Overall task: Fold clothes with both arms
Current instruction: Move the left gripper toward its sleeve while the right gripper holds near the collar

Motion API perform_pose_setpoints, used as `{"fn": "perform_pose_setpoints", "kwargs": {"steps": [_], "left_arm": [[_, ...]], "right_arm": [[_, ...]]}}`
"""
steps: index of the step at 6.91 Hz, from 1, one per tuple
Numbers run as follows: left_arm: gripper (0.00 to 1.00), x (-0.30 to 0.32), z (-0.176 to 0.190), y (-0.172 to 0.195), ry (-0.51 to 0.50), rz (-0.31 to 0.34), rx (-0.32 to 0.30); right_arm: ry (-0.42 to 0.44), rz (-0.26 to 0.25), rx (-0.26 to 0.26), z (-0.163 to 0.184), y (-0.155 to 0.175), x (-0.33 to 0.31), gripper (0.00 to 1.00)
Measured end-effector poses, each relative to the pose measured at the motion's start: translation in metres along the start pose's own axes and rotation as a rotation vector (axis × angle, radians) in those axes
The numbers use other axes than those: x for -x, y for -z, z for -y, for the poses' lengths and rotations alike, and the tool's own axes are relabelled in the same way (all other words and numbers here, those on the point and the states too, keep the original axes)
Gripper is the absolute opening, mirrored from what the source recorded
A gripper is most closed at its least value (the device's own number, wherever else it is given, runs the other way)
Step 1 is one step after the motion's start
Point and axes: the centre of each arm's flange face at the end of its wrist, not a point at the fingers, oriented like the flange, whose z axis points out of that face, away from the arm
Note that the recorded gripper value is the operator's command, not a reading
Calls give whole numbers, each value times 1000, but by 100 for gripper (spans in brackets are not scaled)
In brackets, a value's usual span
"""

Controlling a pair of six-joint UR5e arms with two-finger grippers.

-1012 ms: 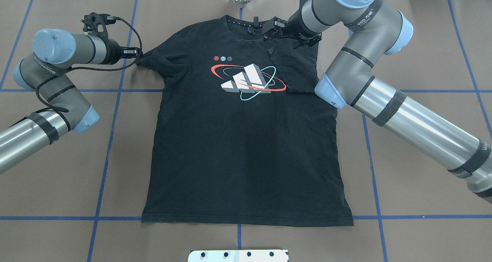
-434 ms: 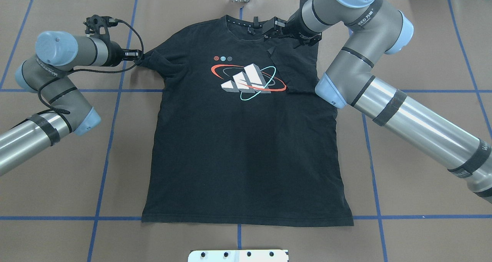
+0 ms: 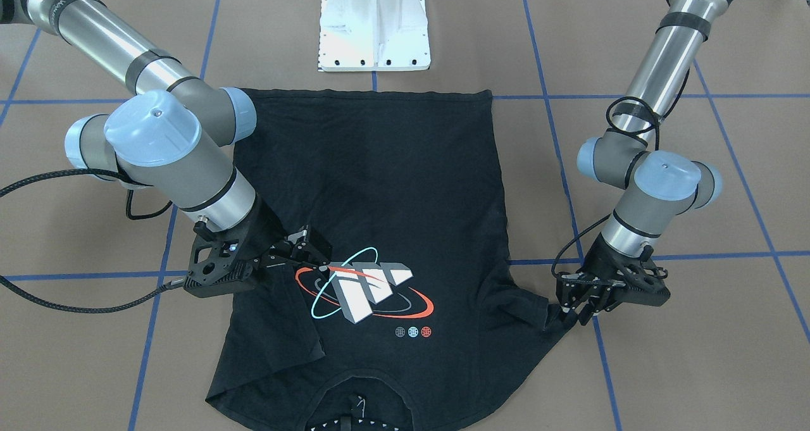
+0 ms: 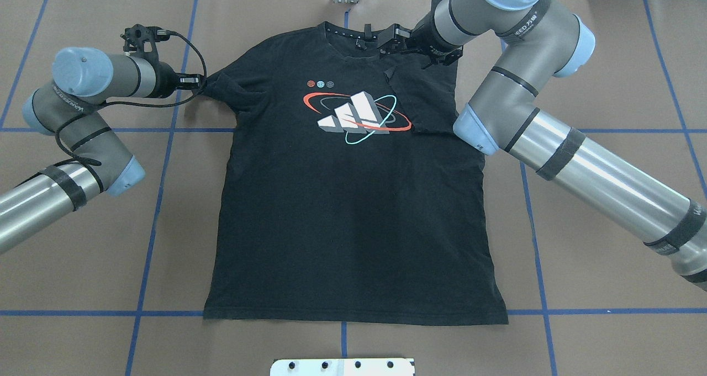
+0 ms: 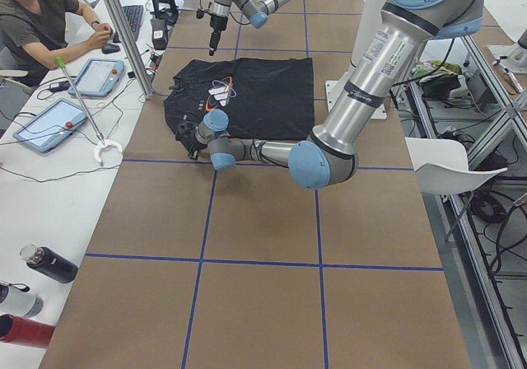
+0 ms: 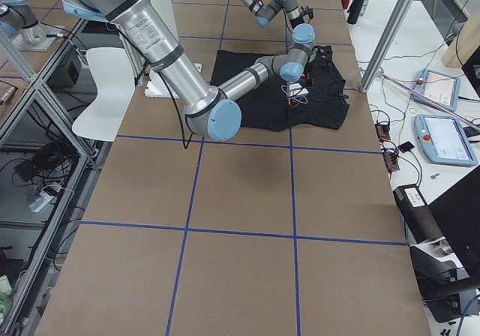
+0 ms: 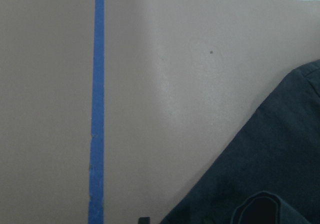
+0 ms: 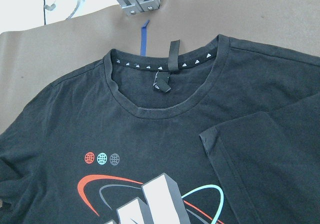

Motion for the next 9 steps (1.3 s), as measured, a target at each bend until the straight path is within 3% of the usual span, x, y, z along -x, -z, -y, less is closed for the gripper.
{"fn": "perform_pose_setpoints", "kwargs": {"steps": [2,3,7,9], "left_arm": [[46,1,0,0,0,1,0],[40,0,0,0,0,0,0],[0,-3,1,1,-1,-5,0],[0,-7,3,2,1,-12,-2]], "right_arm": [[0,2,-2,1,2,1,100],[-1,2,-3,1,2,0,100],[-4,0,-9,6,5,-2,100],[-6,0,-13,8,7,-3,100]]}}
